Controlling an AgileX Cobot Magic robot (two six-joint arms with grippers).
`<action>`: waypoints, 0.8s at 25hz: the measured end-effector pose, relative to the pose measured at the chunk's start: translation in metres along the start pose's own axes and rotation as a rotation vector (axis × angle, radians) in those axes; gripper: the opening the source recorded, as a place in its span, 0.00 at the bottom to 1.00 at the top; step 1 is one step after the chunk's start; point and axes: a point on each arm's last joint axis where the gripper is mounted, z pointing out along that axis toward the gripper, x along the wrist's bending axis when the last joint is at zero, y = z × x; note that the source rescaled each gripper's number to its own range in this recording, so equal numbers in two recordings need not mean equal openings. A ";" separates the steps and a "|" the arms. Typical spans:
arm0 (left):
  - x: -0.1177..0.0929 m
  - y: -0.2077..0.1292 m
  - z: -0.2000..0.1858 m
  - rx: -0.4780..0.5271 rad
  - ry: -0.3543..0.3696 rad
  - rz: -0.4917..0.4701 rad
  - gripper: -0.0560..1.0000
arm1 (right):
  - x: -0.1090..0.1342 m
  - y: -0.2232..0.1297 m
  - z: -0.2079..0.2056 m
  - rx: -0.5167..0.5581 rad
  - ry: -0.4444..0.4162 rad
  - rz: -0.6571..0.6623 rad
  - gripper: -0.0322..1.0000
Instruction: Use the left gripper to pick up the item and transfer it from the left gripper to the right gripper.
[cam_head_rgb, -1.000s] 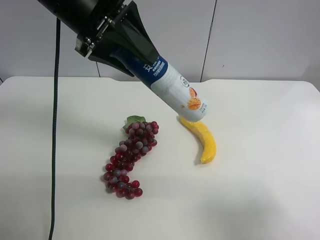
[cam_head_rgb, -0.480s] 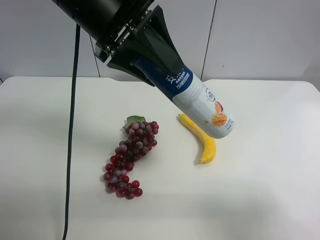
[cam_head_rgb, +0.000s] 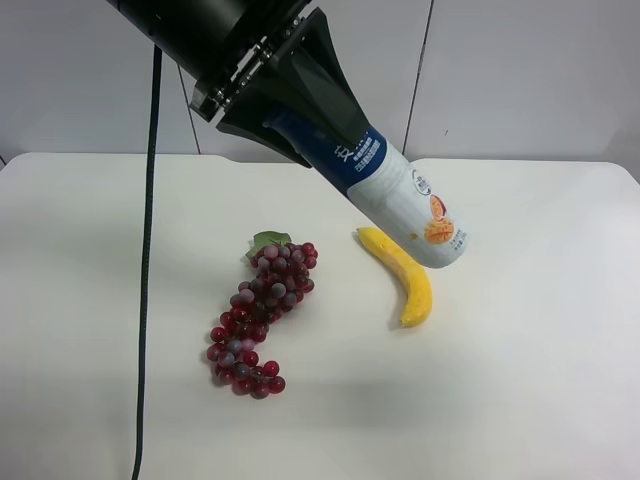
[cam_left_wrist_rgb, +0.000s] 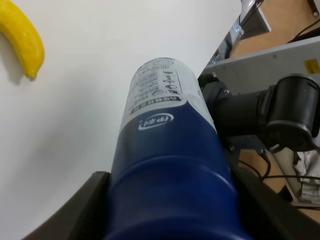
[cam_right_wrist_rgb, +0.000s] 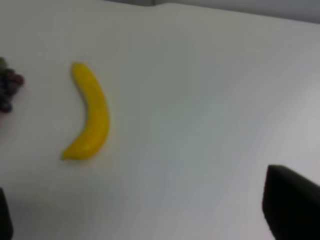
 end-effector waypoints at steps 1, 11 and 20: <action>0.000 0.000 0.000 -0.003 0.001 0.000 0.05 | 0.000 0.008 0.006 0.007 0.037 -0.034 1.00; 0.000 0.001 0.000 -0.009 0.003 -0.004 0.05 | 0.027 0.073 0.070 0.070 0.325 -0.341 1.00; 0.001 0.002 0.000 -0.022 0.007 -0.025 0.05 | 0.077 0.080 0.133 0.161 0.492 -0.584 1.00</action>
